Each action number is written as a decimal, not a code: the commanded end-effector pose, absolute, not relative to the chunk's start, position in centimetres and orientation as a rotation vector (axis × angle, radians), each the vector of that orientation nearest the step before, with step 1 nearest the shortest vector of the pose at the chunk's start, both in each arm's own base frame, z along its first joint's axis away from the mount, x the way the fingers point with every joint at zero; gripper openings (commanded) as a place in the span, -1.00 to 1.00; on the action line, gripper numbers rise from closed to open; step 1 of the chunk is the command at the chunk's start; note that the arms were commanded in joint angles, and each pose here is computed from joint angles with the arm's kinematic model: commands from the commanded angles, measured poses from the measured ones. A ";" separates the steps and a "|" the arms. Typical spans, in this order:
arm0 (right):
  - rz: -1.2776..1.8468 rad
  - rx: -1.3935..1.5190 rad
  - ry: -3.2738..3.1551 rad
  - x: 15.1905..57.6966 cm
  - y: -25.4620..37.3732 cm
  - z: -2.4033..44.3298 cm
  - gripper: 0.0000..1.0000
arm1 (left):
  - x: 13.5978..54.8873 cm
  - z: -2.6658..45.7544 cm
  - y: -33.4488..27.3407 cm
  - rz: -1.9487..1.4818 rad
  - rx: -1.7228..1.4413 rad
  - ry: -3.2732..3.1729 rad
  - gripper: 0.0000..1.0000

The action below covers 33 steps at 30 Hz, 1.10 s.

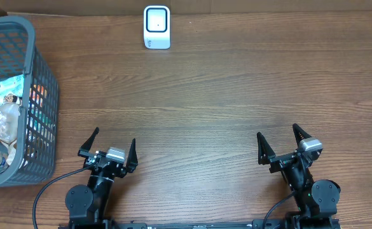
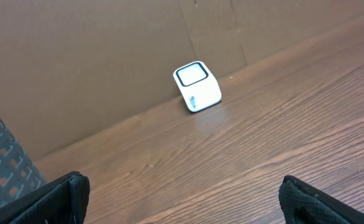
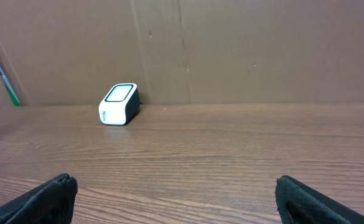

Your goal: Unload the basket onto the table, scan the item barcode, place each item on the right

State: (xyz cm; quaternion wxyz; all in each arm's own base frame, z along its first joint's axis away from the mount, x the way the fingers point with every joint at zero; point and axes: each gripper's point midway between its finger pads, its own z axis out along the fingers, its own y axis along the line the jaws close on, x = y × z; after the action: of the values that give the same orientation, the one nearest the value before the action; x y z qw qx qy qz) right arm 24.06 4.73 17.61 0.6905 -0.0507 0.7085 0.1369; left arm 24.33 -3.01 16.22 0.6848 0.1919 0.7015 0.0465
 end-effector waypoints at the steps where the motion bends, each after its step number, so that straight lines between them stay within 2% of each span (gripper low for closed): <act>1: 0.305 -0.108 1.578 24.1 4.6 17.5 1.00 | 24.3 16.3 -3.2 0.026 0.364 1.577 0.99; 8: 0.305 -0.108 1.578 24.1 4.6 17.5 1.00 | 24.1 17.8 -3.2 -0.084 0.244 1.570 1.00; 17: 0.305 -0.108 1.578 24.1 4.6 17.5 1.00 | 24.4 23.8 -3.3 -0.146 0.196 1.594 1.00; 33: 0.305 -0.108 1.578 24.1 4.6 17.5 1.00 | 31.2 33.2 -3.9 -0.344 0.085 2.268 0.99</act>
State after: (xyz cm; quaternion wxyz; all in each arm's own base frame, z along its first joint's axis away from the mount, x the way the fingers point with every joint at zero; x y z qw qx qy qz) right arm 24.05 4.73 17.59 0.6902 -0.0505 0.7087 0.1371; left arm 29.88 -3.26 30.27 0.4225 0.0349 0.8980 -0.1176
